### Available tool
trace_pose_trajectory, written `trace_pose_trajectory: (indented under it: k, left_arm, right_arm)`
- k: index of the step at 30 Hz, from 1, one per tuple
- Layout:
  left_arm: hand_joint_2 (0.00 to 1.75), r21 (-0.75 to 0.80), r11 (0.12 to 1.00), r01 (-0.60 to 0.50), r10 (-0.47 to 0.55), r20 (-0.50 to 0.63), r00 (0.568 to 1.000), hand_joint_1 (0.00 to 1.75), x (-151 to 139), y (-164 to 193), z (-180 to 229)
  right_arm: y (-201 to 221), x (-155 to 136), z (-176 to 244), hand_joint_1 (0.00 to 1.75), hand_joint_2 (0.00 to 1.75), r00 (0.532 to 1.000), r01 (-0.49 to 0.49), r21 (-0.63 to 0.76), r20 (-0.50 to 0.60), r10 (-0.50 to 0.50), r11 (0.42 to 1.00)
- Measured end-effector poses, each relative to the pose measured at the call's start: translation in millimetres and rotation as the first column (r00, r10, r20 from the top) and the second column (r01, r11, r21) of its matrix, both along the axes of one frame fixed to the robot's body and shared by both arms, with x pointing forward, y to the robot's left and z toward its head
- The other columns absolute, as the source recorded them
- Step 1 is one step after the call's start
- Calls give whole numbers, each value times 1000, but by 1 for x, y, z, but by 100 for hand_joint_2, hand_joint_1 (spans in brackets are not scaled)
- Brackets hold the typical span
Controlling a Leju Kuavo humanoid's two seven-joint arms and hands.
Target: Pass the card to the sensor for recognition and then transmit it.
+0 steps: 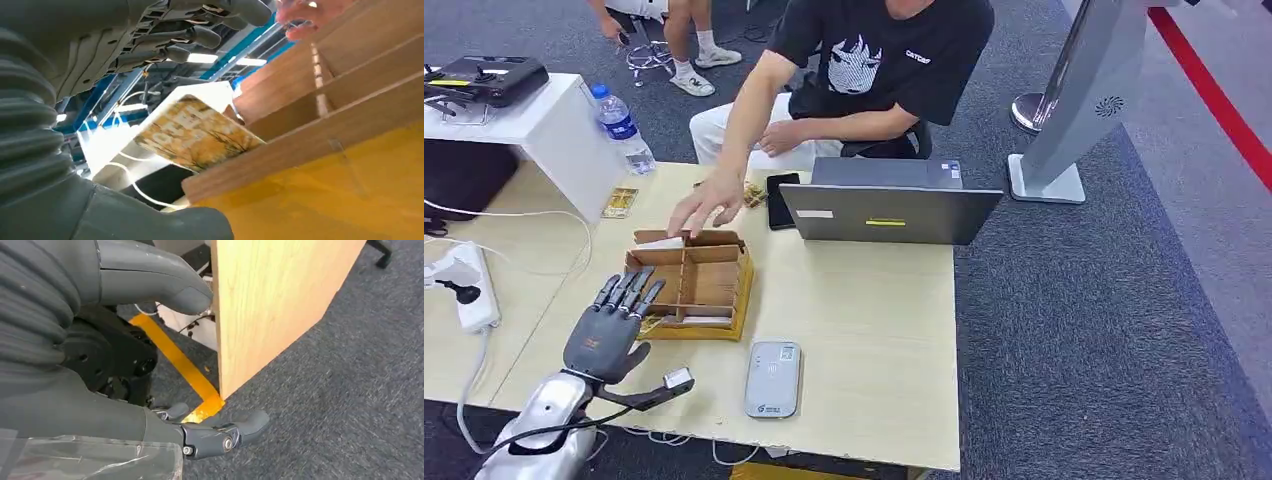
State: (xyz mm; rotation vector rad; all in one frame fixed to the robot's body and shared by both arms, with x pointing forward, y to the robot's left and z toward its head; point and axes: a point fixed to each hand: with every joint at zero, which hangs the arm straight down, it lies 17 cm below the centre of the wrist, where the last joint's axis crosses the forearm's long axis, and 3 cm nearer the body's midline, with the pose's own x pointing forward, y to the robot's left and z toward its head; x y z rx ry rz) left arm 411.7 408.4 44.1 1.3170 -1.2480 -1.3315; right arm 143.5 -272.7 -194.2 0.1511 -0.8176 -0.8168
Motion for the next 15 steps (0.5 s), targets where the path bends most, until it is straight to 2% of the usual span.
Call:
trace_pose_trajectory:
  k: [13,14,15]
  left_arm:
    - [175,-42,999,23,-23,15,1000,0,3,-17,-1]
    - [175,-45,999,29,-28,26,999,5,2,-19,1]
    - [175,-49,998,30,-28,36,999,80,1,-19,3]
  right_arm:
    - [-7,-12,-9,0,175,999,42,9,-26,-42,999]
    - [-7,-13,-9,0,175,999,45,13,-25,-44,999]
    - [-7,-14,-9,0,175,999,45,16,-25,-45,999]
